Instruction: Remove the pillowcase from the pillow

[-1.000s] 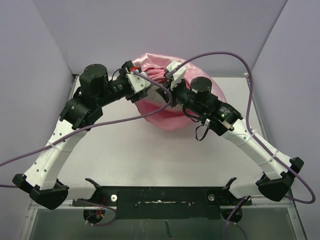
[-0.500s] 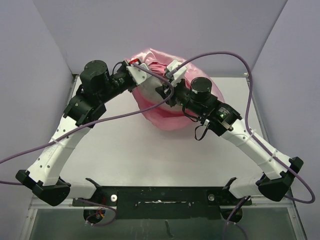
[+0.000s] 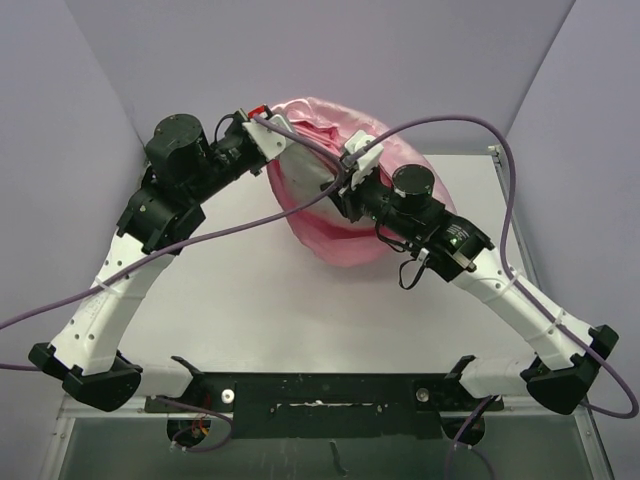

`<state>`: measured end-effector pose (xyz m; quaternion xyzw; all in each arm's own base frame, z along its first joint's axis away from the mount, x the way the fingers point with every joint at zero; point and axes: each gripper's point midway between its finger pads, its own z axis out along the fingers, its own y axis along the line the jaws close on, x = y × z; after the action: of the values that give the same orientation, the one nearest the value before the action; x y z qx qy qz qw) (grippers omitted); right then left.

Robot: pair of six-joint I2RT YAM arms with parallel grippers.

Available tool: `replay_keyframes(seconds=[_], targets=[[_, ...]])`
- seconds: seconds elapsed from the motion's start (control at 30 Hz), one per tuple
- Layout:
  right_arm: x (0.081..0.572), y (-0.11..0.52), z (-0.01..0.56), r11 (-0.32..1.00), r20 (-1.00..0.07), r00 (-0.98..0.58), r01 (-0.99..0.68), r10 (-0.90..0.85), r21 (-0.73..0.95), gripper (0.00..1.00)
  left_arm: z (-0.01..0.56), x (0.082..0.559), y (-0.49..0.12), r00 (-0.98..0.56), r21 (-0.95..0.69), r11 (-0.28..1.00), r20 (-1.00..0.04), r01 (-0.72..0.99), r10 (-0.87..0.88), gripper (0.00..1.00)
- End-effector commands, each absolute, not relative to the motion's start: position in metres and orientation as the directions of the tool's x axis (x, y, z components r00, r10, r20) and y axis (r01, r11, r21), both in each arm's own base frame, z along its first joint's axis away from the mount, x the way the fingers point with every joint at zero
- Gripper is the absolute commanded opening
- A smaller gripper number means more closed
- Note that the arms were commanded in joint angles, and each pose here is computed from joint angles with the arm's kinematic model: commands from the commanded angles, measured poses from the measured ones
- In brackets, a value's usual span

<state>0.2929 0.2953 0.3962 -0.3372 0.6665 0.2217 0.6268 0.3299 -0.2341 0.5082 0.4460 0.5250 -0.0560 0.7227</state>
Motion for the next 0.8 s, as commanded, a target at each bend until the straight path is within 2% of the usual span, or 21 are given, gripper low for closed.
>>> replay_keyframes(seconds=[0.0, 0.27, 0.43, 0.6, 0.77], targets=[[0.281, 0.283, 0.419, 0.67, -0.99, 0.059, -0.731, -0.129, -0.131, 0.0, 0.587, 0.32, -0.199, 0.57, 0.599, 0.715, -0.748, 0.36, 0.339, 0.04], [0.251, 0.268, 0.409, 0.625, -0.99, 0.049, -0.771, -0.133, -0.122, 0.0, 0.6, 0.341, -0.179, 0.501, 0.499, 0.778, -0.819, 0.382, 0.28, 0.01], [0.228, 0.272, 0.408, 0.551, -0.995, 0.042, -0.83, -0.094, -0.087, 0.0, 0.578, 0.339, -0.199, 0.38, 0.413, 0.716, -0.898, 0.562, 0.22, 0.01], [0.198, 0.288, 0.45, 0.405, -0.997, 0.066, -0.913, 0.035, -0.046, 0.0, 0.547, 0.33, -0.228, 0.211, 0.259, 0.628, -0.966, 0.734, 0.152, 0.0], [0.161, 0.295, 0.524, 0.238, -0.968, 0.097, -0.97, 0.232, -0.04, 0.0, 0.52, 0.337, -0.247, 0.053, 0.125, 0.592, -0.989, 0.796, 0.138, 0.0]])
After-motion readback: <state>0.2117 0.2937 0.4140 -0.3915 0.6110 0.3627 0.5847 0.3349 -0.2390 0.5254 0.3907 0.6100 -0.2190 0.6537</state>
